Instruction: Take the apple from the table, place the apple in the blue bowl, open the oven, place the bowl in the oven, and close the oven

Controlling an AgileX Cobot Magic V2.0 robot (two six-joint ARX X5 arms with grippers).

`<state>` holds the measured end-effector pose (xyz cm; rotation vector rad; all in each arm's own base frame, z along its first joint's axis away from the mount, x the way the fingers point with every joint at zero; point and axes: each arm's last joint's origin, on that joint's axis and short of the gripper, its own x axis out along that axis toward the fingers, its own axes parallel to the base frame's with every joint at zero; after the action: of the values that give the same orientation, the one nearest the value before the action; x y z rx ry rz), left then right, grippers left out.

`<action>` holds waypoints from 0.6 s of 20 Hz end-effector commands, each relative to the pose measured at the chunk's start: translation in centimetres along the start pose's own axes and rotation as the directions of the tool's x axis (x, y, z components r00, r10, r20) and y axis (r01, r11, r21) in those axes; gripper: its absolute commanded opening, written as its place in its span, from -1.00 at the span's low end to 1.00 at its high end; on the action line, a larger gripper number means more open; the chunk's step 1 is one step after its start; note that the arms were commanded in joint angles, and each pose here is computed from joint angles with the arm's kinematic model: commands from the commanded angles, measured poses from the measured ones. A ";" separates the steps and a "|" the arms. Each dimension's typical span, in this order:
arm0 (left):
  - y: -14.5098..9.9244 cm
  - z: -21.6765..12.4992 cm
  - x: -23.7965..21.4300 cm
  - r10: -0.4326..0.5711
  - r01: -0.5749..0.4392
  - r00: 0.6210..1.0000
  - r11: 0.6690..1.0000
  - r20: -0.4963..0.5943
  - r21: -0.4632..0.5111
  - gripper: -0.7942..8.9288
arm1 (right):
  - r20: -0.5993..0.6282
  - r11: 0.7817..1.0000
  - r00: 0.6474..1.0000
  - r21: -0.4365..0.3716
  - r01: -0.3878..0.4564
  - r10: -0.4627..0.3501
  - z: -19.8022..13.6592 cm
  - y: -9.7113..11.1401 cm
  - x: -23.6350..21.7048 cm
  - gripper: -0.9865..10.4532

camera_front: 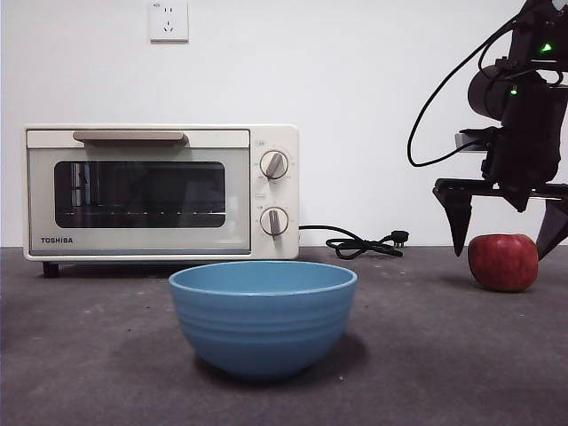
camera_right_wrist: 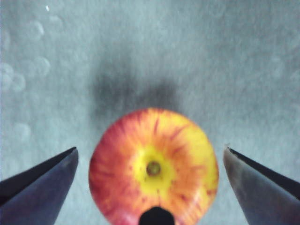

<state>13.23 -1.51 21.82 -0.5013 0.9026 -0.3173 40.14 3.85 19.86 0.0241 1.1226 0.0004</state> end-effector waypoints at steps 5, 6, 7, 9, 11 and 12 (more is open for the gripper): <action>0.1 0.1 0.2 0.006 -0.006 1.000 1.000 -0.011 0.006 -0.85 | -0.017 1.000 1.000 -0.006 0.015 -0.015 -0.1 0.0 0.9 0.10; 0.1 0.1 0.3 0.006 -0.006 1.000 1.000 -0.014 0.005 -0.85 | -0.020 1.000 1.000 -0.007 0.015 -0.015 -0.1 0.0 0.9 0.10; 0.1 0.1 0.3 0.006 -0.006 1.000 1.000 -0.013 0.005 -0.85 | -0.022 1.000 1.000 -0.005 0.016 -0.016 -0.2 0.0 0.9 0.10; 0.1 0.1 0.3 0.006 -0.006 1.000 1.000 -0.013 0.005 -0.85 | -0.027 1.000 0.999 -0.005 0.016 -0.016 -0.2 0.0 1.0 0.06; 0.1 0.1 0.3 0.006 -0.006 1.000 1.000 -0.013 0.005 -0.85 | -0.028 1.000 1.000 -0.004 0.014 -0.014 -0.2 0.0 1.0 -0.13; 0.1 0.1 0.3 0.006 -0.006 1.000 1.000 -0.014 0.004 -0.85 | -0.029 1.000 0.999 -0.001 0.015 -0.015 -0.2 0.0 1.0 -0.14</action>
<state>13.46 -1.51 21.60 -0.5050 0.9219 -0.3126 40.19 3.82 19.48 0.0169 1.1362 -0.0116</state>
